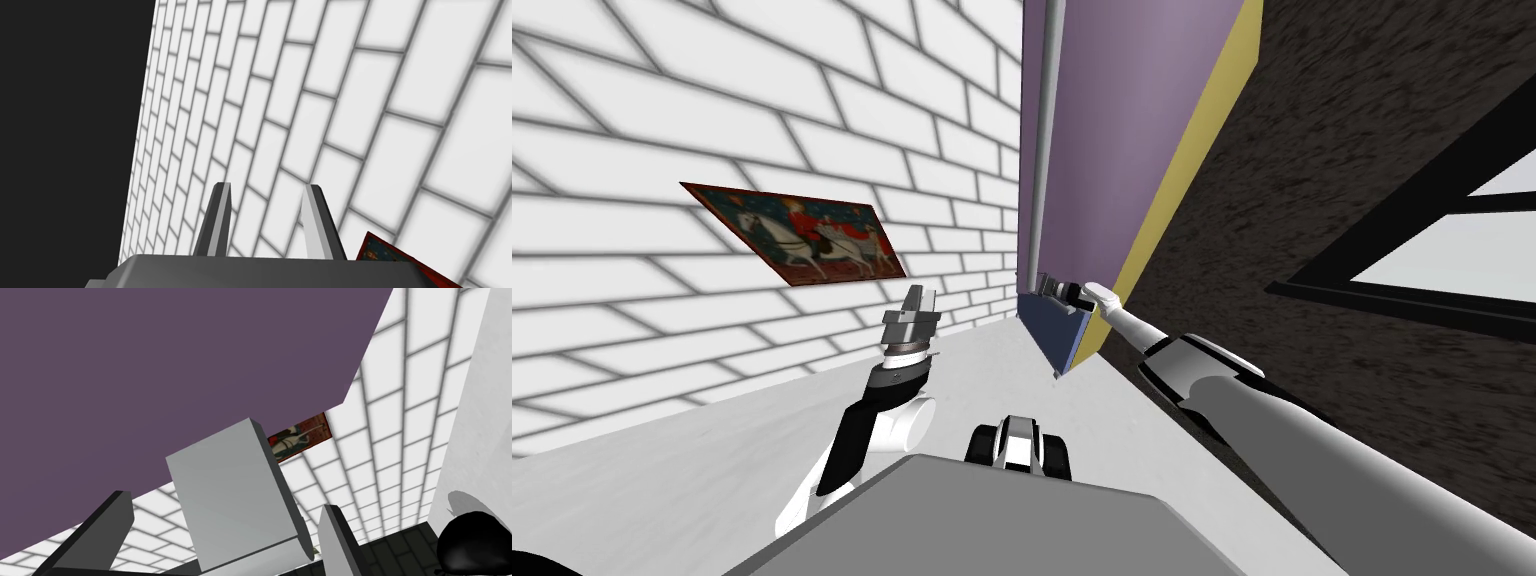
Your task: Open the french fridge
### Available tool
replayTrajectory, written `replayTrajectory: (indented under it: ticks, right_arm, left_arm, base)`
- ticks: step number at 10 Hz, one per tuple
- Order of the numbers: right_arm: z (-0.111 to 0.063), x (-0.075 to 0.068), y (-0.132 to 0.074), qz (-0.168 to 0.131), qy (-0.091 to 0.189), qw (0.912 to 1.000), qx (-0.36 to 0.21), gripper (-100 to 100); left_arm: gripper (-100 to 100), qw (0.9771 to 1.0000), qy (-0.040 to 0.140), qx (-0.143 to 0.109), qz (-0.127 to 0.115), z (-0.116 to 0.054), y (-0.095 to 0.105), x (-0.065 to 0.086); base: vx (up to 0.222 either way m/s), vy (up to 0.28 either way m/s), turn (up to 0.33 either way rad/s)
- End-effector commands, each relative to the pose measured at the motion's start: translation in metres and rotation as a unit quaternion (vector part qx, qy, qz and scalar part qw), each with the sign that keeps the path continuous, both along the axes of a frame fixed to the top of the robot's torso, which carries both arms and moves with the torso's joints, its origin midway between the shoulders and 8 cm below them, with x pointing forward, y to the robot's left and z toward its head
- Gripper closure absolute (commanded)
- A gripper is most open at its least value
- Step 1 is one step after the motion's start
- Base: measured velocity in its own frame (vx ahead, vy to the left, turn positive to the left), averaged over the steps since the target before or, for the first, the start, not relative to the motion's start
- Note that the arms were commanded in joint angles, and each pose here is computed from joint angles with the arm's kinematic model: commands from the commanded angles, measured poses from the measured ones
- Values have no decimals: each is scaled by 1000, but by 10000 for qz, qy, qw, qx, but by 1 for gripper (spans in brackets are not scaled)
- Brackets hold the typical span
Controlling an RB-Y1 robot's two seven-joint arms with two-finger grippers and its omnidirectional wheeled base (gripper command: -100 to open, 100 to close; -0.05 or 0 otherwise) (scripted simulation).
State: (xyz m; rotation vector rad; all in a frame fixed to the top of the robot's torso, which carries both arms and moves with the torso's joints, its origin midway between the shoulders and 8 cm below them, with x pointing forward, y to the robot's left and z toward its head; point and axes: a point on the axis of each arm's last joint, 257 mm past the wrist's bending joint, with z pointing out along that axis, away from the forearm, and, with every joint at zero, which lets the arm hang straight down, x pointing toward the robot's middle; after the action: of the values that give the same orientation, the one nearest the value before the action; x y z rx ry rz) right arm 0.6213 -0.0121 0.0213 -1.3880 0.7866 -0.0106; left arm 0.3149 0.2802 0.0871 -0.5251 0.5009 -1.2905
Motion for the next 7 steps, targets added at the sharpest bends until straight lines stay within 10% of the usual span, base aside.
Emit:
replayTrajectory:
  ticks: [1, 2, 3, 7]
  right_arm:
    - [31, 0, -1, 39, -43, 9999, 108, -100]
    - [8, 2, 0, 6, 32, 10000, -25, -100]
    - [5, 3, -2, -6, 53, 10000, -50, 0]
    - [-9, 3, -4, -29, 131, 9998, -121, 0]
  left_arm:
    - [0, 10000, 0, 0, 0, 0, 0, 0]
    - [0, 10000, 0, 0, 0, 0, 0, 0]
    - [0, 10000, 0, 0, 0, 0, 0, 0]
    - [0, 10000, 0, 0, 0, 0, 0, 0]
  base:
    - [-10, 18, -14]
    - [3, 11, -1]
    - [9, 3, 1]
    - [0, 0, 0]
